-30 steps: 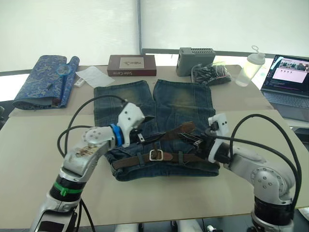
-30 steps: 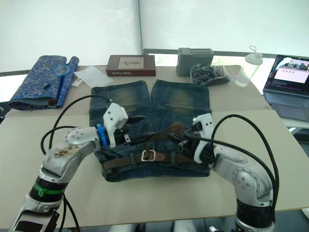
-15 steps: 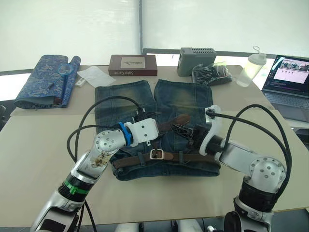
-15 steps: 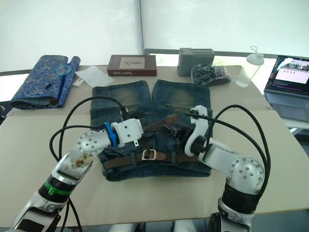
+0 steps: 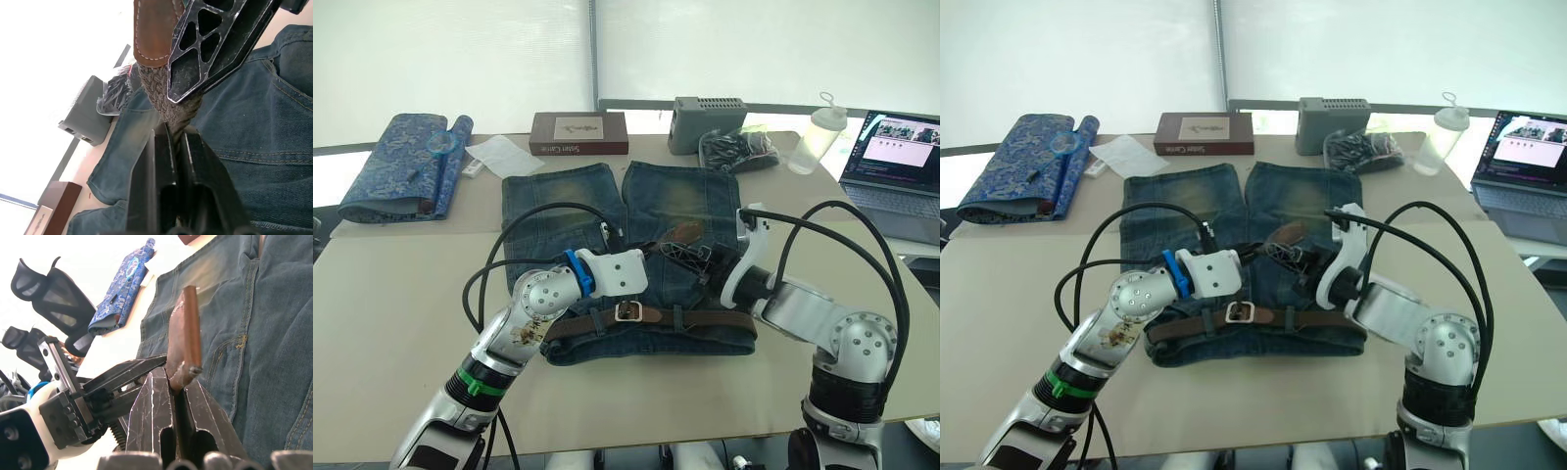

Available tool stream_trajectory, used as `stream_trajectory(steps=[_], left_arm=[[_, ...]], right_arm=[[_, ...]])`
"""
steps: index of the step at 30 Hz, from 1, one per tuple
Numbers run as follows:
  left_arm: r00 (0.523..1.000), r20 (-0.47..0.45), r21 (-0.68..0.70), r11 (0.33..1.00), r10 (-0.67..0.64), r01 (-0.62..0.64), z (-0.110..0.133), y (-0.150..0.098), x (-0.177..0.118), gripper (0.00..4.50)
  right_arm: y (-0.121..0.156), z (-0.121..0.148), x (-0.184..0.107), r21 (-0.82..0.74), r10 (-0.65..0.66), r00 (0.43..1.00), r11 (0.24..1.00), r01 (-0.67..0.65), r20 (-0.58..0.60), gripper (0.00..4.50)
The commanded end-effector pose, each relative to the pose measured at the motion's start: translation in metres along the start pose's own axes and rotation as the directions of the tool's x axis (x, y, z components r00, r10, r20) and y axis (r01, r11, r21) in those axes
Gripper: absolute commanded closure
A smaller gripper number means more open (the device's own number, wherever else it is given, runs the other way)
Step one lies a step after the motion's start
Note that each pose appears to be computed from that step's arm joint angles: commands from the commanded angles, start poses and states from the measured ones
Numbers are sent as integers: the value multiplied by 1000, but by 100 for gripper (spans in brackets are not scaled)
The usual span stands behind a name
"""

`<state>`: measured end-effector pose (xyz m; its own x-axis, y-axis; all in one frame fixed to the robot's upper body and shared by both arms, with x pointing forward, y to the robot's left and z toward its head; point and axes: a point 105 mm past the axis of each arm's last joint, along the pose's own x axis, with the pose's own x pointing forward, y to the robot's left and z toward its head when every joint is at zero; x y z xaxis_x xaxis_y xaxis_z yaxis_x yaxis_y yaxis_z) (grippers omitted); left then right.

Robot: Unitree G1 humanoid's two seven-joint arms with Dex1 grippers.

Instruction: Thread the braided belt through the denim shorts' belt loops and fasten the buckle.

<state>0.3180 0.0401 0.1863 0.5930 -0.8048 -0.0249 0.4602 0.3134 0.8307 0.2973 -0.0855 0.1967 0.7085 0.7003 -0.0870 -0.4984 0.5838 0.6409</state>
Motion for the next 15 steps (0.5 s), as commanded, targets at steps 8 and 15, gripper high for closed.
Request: stream_trajectory(steps=[8,15], left_arm=[[996,34,27,996,79,-80,7,15,-7,448],[993,-59,-207,975,-98,84,-27,-4,-45,450]], right_arm=[[13,1,0,-32,66,998,997,-67,-12,450],[7,-21,-11,-622,22,986,774,-120,-163,237]])
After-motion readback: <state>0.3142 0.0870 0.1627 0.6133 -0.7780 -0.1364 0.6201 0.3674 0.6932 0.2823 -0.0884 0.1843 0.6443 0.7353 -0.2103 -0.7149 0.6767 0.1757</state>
